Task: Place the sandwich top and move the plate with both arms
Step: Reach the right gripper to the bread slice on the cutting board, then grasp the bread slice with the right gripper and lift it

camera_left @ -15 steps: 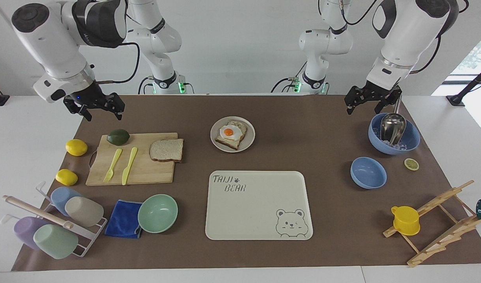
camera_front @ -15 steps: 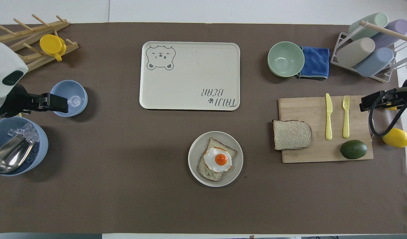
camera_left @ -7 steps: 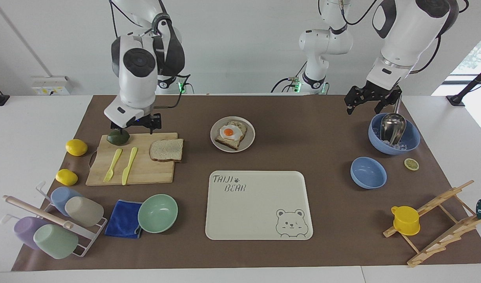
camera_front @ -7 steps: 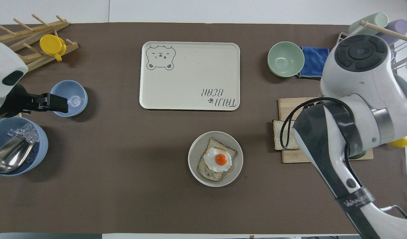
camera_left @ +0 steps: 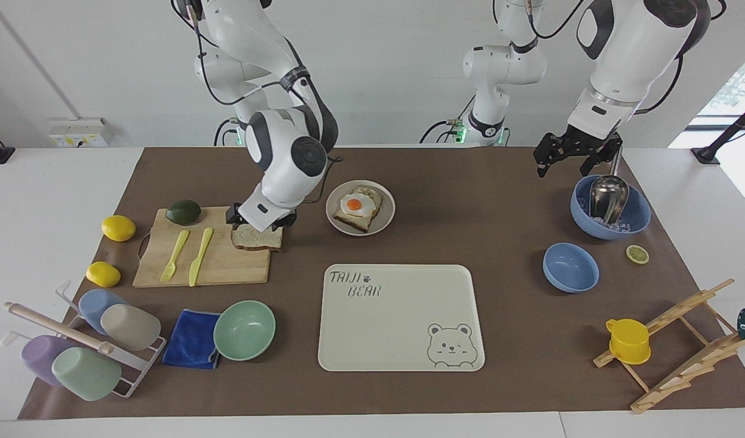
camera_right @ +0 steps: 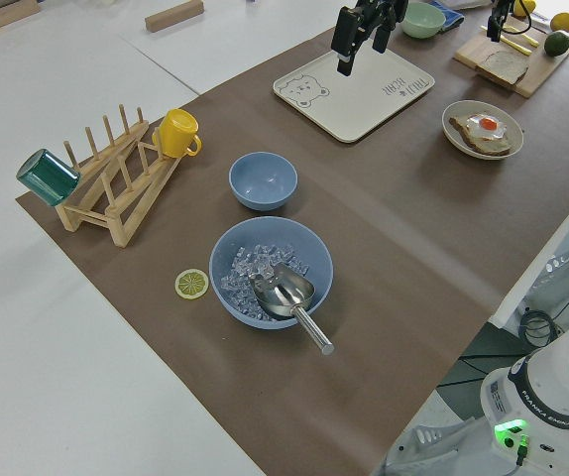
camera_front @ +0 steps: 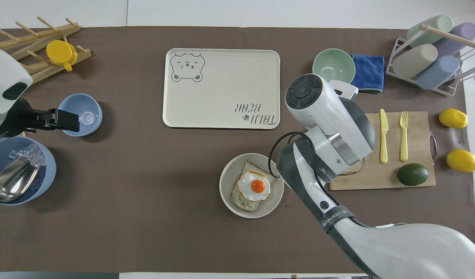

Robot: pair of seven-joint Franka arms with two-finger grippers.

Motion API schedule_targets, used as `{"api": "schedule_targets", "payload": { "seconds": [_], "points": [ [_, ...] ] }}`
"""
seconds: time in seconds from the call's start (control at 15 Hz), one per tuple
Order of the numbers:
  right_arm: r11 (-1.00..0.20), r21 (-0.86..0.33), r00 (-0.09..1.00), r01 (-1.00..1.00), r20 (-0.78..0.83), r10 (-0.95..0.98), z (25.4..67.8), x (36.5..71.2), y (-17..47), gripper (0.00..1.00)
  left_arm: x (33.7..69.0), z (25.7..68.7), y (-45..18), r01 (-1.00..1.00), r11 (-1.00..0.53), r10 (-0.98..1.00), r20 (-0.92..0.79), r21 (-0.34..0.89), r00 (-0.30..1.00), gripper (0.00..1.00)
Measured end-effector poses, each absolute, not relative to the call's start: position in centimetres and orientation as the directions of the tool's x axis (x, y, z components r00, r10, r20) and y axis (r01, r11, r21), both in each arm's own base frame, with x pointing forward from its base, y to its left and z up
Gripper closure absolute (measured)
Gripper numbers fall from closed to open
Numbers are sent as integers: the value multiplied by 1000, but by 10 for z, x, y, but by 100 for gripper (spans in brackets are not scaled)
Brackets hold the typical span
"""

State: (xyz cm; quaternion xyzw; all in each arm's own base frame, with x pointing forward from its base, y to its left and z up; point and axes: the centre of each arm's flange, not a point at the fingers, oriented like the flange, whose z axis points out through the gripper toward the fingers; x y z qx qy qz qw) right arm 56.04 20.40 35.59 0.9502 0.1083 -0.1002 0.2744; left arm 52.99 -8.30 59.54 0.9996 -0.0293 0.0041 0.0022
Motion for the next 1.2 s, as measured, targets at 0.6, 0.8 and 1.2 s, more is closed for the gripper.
{"api": "schedule_targets", "payload": {
  "seconds": [0.6,0.8,1.2],
  "points": [
    [-786,538,948,304,-255,192,304,543,219,0,530,595,-83,-59,-998,-59,8,4,998,0],
    [-787,531,944,314,-260,202,293,538,217,0,530,595,-83,-59,-998,-59,8,4,998,0],
    [-783,529,939,325,-280,201,283,529,212,1,530,595,-83,-59,-998,-59,8,4,998,0]
  ]
}}
